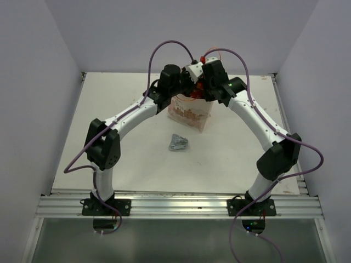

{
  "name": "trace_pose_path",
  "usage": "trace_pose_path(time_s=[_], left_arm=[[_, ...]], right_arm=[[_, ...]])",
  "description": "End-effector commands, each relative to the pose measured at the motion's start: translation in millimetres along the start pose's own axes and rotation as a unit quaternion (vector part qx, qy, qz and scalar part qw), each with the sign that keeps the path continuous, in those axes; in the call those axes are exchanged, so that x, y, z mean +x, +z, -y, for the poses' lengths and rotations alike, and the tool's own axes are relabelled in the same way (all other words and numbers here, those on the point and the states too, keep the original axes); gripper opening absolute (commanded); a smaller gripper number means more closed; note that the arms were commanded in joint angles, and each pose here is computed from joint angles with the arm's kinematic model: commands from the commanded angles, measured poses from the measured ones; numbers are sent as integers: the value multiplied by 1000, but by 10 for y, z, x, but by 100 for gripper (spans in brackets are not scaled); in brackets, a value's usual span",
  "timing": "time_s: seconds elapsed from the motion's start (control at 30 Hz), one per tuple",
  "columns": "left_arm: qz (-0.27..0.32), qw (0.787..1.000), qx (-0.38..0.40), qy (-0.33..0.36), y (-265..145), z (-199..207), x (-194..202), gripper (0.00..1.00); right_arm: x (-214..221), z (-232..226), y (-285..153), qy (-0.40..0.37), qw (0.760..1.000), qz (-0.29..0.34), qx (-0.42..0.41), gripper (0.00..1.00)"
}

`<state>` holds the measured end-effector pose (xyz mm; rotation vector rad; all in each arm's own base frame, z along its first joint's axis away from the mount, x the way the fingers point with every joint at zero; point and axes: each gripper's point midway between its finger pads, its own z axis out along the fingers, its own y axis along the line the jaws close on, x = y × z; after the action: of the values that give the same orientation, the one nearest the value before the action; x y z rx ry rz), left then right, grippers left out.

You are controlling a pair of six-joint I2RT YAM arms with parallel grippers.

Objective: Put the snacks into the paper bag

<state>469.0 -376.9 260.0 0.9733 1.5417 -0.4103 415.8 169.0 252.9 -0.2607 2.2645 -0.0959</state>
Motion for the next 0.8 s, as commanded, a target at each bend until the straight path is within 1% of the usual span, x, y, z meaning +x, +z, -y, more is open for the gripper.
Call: trace_pose_path(time_s=[0.0,0.23,0.33,0.4,0.5,0.53,0.57,0.6,0.63,0.67,0.7,0.73,0.77], left_arm=[[-179,979,90,-36,-48,566,1218,0],[-213,971,93,-62,-57,574,1461,0],[-219,970,79,-69,-53,494,1485,0],[-209,973,64,-70,-47,420,1395,0],[-166,983,21,-72,-36,195,994,0],[-144,987,1,-75,-56,97,778,4],[-125,989,-34,-72,-85,-69,570,13],[-99,990,-60,-75,-181,-196,306,31],[-68,991,-84,-74,-232,-316,57,40],[-51,989,-121,-75,-327,-469,-100,49],[-19,987,-143,-76,-503,-569,-403,56],[8,984,-160,-80,-600,-647,-595,58],[19,979,-187,-82,-717,-743,-706,63]], right_arm=[[-505,6,-335,43,994,97,-22,0],[-496,13,-374,49,993,100,-25,0],[-503,32,-405,52,993,103,-23,0],[-496,42,-413,51,993,104,-22,0],[-481,45,-414,50,993,104,-22,0],[-468,40,-404,50,993,102,-22,0],[-467,42,-410,51,993,103,-22,0],[-463,42,-409,51,993,103,-22,0],[-458,38,-400,52,993,103,-22,0],[-453,35,-390,52,993,102,-22,0],[-451,34,-387,52,993,102,-22,0],[-442,27,-368,51,993,101,-22,0],[-440,17,-366,51,993,101,-23,0]])
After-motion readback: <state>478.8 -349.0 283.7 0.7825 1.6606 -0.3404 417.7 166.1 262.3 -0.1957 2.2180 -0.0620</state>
